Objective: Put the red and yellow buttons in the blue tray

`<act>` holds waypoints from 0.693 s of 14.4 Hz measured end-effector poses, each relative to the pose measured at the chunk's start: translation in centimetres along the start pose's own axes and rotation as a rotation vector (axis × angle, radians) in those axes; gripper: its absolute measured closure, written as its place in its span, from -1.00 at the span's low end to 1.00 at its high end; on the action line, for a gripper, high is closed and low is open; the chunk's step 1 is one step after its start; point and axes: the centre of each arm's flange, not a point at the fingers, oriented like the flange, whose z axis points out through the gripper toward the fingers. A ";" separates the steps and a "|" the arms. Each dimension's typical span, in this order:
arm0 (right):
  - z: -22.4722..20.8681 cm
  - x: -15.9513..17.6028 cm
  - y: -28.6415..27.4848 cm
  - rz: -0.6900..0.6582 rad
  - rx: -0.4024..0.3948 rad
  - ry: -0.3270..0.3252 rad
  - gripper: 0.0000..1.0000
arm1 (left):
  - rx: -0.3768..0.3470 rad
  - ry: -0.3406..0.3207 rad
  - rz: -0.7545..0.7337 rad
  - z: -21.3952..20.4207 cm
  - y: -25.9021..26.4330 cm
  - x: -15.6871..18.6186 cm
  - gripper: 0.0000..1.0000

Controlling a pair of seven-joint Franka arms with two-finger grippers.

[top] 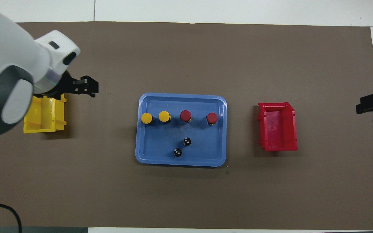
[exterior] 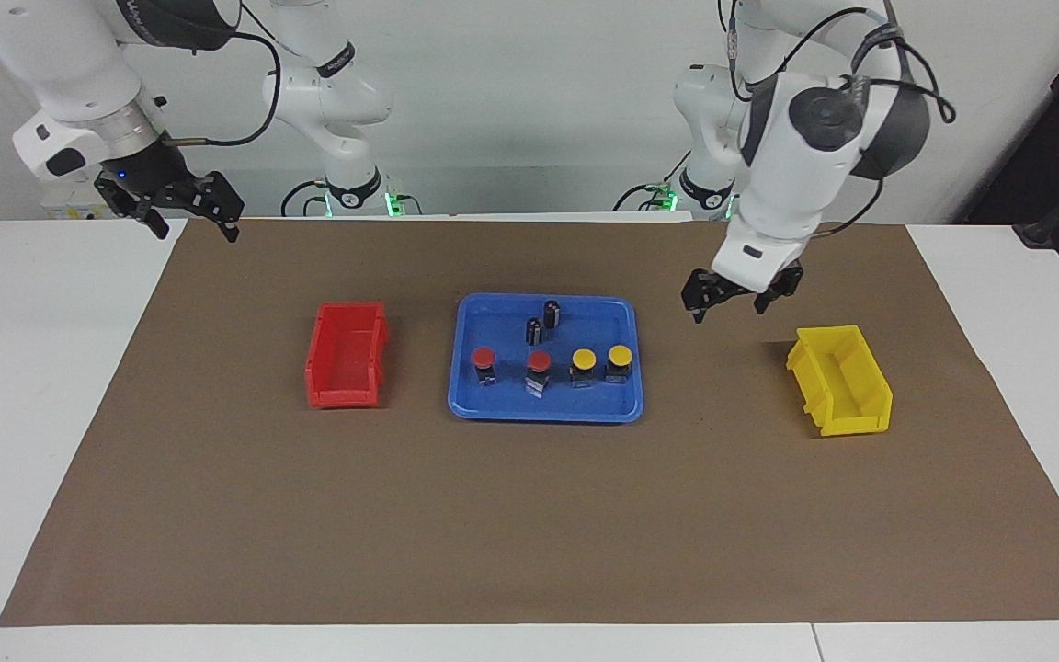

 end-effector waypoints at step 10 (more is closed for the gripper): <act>0.0 0.0 0.0 0.000 0.000 0.000 -1.00 | -0.036 0.063 0.138 -8.0 -14.2 -3.4 -1.00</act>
